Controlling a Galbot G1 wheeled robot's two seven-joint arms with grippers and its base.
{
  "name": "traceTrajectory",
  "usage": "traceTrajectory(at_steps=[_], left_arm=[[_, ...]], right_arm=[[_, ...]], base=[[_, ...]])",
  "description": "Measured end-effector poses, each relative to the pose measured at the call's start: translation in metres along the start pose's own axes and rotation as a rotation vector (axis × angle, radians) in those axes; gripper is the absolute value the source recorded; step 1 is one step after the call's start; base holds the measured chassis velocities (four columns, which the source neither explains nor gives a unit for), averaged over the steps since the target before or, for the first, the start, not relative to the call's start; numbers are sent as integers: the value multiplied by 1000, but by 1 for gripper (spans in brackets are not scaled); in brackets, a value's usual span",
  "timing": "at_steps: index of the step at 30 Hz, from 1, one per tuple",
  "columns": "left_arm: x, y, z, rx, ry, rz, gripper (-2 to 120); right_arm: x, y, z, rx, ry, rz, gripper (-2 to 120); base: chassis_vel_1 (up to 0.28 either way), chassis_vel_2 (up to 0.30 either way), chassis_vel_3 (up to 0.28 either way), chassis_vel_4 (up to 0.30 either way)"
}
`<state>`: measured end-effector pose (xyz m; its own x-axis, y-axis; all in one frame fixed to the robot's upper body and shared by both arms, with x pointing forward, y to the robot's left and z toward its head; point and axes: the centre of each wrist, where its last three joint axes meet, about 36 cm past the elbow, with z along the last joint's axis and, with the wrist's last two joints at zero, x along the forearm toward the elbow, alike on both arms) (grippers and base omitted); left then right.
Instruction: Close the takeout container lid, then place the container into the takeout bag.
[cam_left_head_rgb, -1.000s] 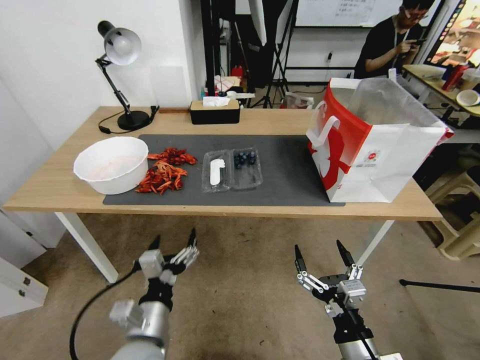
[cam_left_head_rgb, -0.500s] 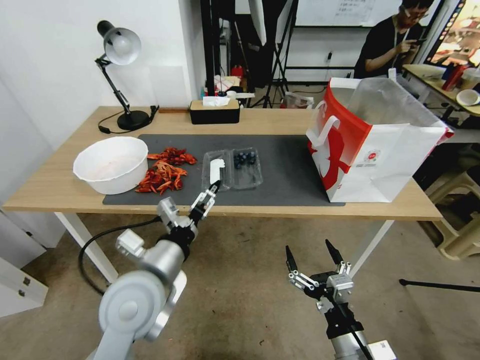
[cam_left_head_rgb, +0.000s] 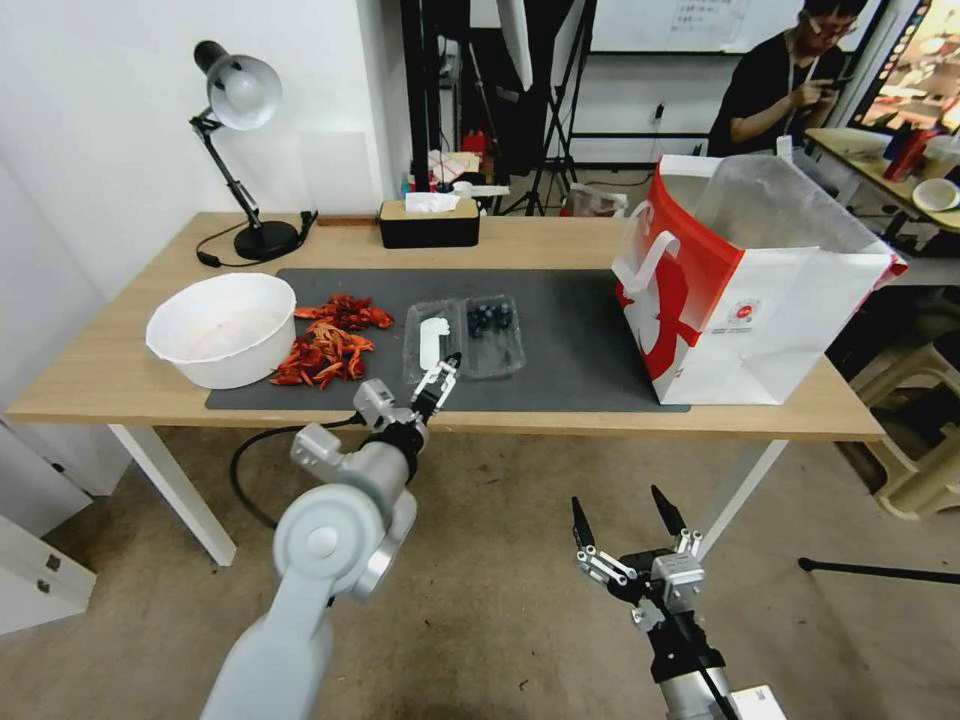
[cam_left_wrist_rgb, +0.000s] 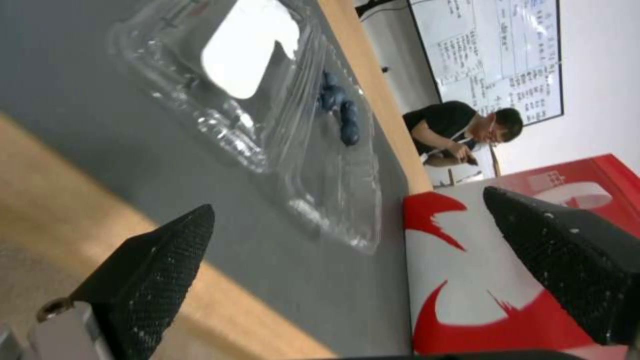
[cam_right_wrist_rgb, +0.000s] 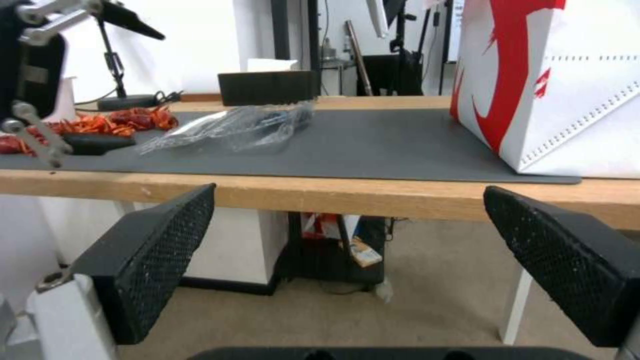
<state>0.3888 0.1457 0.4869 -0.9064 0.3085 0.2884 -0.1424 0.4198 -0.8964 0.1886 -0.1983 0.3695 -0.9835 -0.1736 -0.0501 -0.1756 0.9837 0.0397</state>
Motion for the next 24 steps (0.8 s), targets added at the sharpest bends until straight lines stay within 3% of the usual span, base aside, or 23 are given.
traceTrajectory(at_steps=[12,24], left_arm=[[-38,-8,14,-33,-16,-12,100],[-56,-5,14,-42,-27,-32,100]], right_arm=[[1,2,6,-4,2,23,100],[-2,0,9,-2,3,33,100]], base=[[0,0,0,0],[0,0,0,0]])
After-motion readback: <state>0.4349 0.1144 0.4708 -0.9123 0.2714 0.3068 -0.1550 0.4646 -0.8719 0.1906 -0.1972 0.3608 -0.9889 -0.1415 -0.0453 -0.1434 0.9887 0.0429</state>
